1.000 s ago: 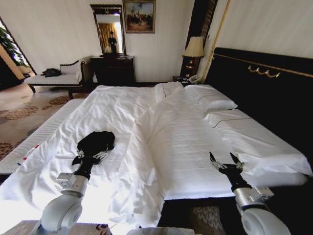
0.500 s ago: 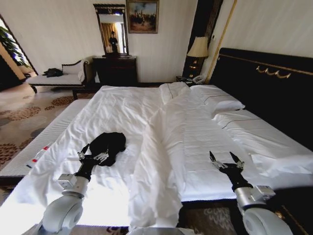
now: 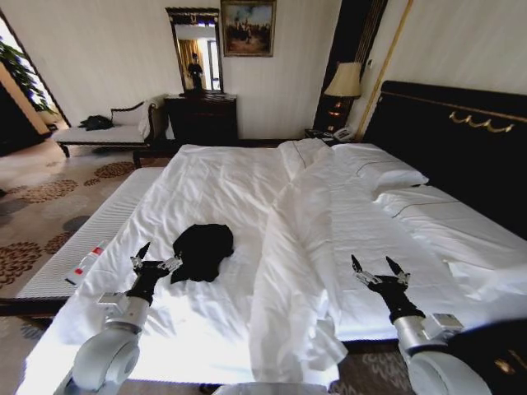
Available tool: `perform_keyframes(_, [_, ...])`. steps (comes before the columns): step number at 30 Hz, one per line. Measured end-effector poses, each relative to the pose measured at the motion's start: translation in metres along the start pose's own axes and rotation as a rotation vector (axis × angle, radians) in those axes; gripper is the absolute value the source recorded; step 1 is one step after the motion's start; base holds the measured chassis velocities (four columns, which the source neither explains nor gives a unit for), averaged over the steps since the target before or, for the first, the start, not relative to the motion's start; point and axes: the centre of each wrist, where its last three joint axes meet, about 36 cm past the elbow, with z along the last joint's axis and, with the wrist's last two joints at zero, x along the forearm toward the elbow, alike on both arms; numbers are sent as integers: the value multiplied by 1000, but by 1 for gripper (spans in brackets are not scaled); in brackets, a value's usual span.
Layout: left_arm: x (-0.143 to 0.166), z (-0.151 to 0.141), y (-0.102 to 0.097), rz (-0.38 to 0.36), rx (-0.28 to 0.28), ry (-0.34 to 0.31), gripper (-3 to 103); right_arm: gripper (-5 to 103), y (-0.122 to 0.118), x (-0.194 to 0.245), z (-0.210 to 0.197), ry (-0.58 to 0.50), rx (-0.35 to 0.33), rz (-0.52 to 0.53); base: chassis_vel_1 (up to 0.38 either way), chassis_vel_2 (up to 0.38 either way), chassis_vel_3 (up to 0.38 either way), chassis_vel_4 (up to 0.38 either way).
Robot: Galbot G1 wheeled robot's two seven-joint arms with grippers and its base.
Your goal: Fold the clothes on the bed.
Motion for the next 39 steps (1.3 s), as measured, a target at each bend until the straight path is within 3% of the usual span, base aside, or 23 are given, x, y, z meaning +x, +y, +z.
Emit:
perform_keyframes(8, [1,2,0,-3,1,5,100,100,8,7,-10,2,-26,-16,106,174,-100,-165])
perform_keyframes(15, [1,3,-1,-5,4,6,100,100,34,28,-31,92,-192,-115,27,104,-37,-80])
perform_keyframes(20, [2,4,-1,-9,4,8,100,100,41,32,-33,171,-253,-158,0,0,0,0])
perform_keyframes(39, [2,6,3,-16,13,7,100,100,35,29,2,305,-131,-137,0,0,0,0])
